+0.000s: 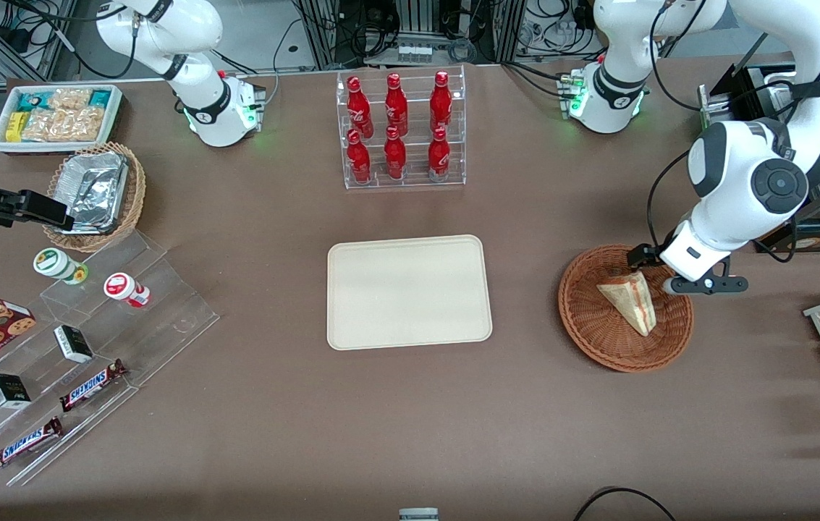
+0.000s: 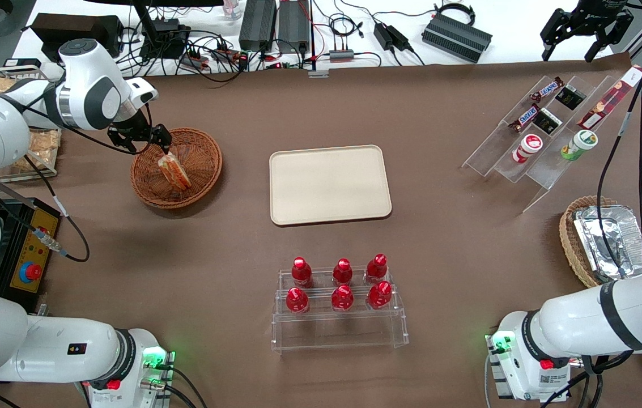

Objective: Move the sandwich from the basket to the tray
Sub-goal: 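Lower the open left gripper and close it on the wrapped sandwich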

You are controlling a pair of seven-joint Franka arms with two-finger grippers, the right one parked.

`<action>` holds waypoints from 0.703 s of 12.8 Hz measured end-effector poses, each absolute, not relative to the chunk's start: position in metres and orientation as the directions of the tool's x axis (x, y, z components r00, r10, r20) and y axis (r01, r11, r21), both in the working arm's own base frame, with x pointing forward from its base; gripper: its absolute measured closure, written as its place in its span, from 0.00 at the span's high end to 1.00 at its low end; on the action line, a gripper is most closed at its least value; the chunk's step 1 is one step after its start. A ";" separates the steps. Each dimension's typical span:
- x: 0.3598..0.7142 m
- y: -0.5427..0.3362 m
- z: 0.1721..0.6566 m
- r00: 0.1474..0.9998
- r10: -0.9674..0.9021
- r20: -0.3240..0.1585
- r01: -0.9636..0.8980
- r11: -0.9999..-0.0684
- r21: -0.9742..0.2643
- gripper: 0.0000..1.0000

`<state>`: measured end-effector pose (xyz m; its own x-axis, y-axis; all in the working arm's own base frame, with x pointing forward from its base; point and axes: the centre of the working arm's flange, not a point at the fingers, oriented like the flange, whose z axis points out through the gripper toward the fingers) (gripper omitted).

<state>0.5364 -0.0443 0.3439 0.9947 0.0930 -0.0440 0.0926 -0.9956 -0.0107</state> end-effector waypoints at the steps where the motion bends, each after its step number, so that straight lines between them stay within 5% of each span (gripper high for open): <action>1: 0.538 -0.045 0.341 0.986 0.165 -0.039 0.165 -0.986 -0.013 1.00; 9: 0.547 -0.051 0.310 0.776 0.630 -0.013 0.630 -0.777 -0.001 1.00</action>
<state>0.5472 -0.0510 0.3103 0.7765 0.6300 -0.0131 0.6301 -0.7766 -0.0006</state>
